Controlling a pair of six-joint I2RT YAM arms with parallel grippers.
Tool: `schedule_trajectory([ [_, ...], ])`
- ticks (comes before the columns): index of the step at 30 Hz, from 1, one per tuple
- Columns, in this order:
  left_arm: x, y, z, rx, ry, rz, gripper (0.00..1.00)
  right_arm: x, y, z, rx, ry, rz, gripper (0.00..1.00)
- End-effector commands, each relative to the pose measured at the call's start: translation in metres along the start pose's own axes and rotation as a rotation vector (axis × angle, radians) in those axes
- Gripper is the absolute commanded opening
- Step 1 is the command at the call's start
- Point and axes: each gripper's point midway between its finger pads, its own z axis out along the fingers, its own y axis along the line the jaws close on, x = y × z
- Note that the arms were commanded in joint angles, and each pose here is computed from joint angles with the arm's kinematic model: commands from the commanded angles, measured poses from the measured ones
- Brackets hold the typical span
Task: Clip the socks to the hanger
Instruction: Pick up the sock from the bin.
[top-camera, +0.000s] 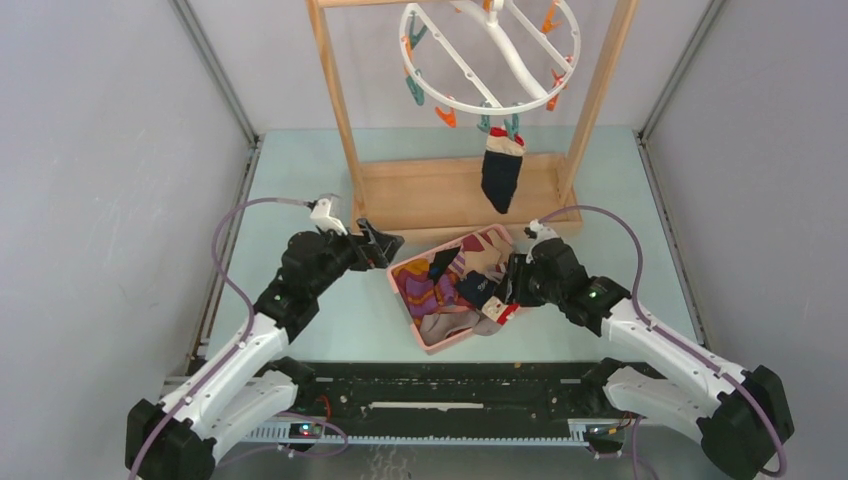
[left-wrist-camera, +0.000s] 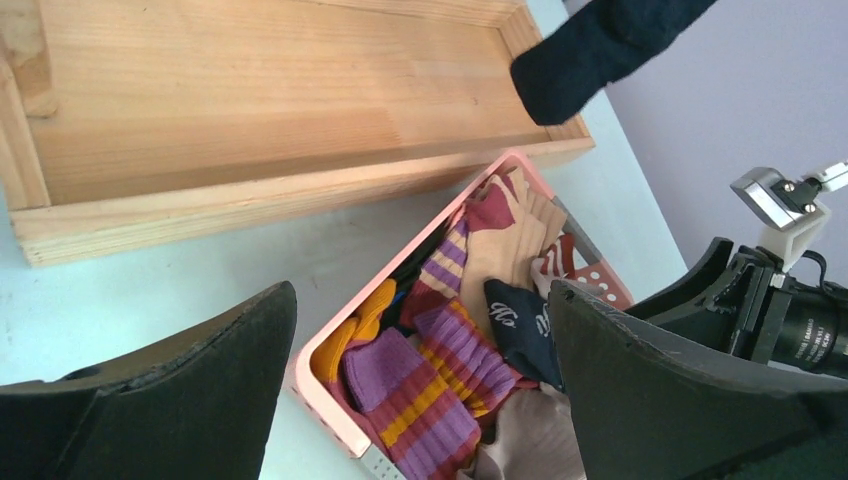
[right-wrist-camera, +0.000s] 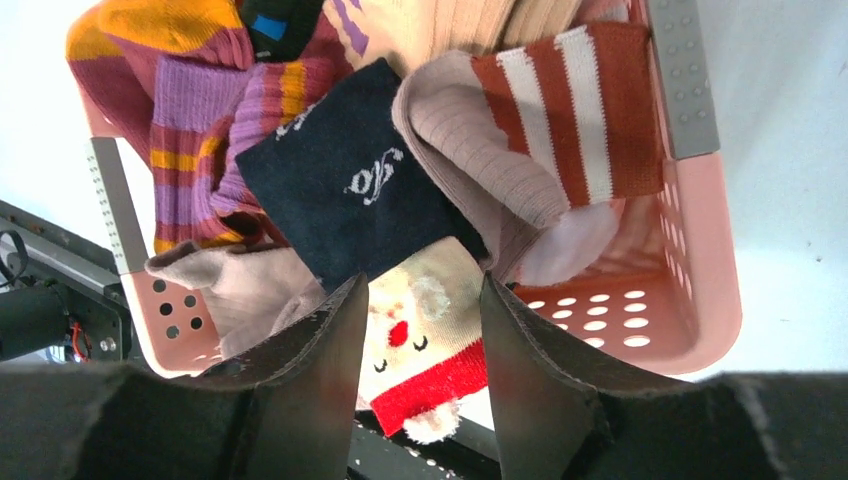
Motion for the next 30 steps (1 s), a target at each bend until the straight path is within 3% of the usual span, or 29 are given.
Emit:
schedule_trajectory([
  [1, -0.008, 0.000, -0.007, -0.008, -0.027, -0.004, 1.00, 0.008, -0.002, 0.006, 0.023, 0.014, 0.017, 0.52],
  [4, -0.007, -0.009, -0.010, 0.046, -0.027, 0.012, 1.00, 0.013, -0.002, 0.010, 0.029, 0.032, 0.009, 0.46],
  [8, -0.006, -0.020, -0.014, 0.113, -0.035, -0.003, 0.98, 0.006, -0.001, 0.008, 0.033, -0.008, -0.004, 0.20],
  [10, -0.005, -0.025, -0.015, 0.145, -0.042, -0.028, 0.97, -0.001, 0.003, 0.002, 0.020, -0.047, -0.009, 0.13],
  [13, -0.002, -0.040, -0.018, 0.242, -0.041, -0.043, 0.97, -0.015, 0.008, -0.012, -0.006, -0.121, -0.018, 0.08],
  [18, 0.008, -0.102, -0.040, 0.622, 0.043, 0.028, 0.94, -0.046, 0.030, -0.043, -0.101, -0.250, -0.036, 0.05],
  [22, 0.012, -0.140, -0.066, 0.789, -0.050, 0.249, 0.93, -0.070, 0.060, -0.069, -0.234, -0.344, -0.069, 0.04],
  [26, 0.013, -0.156, -0.084, 0.839, -0.209, 0.513, 0.94, -0.092, 0.086, -0.095, -0.344, -0.431, -0.115, 0.03],
  [30, 0.011, -0.154, -0.083, 0.783, -0.300, 0.714, 0.95, -0.100, 0.104, -0.108, -0.425, -0.462, -0.163, 0.03],
])
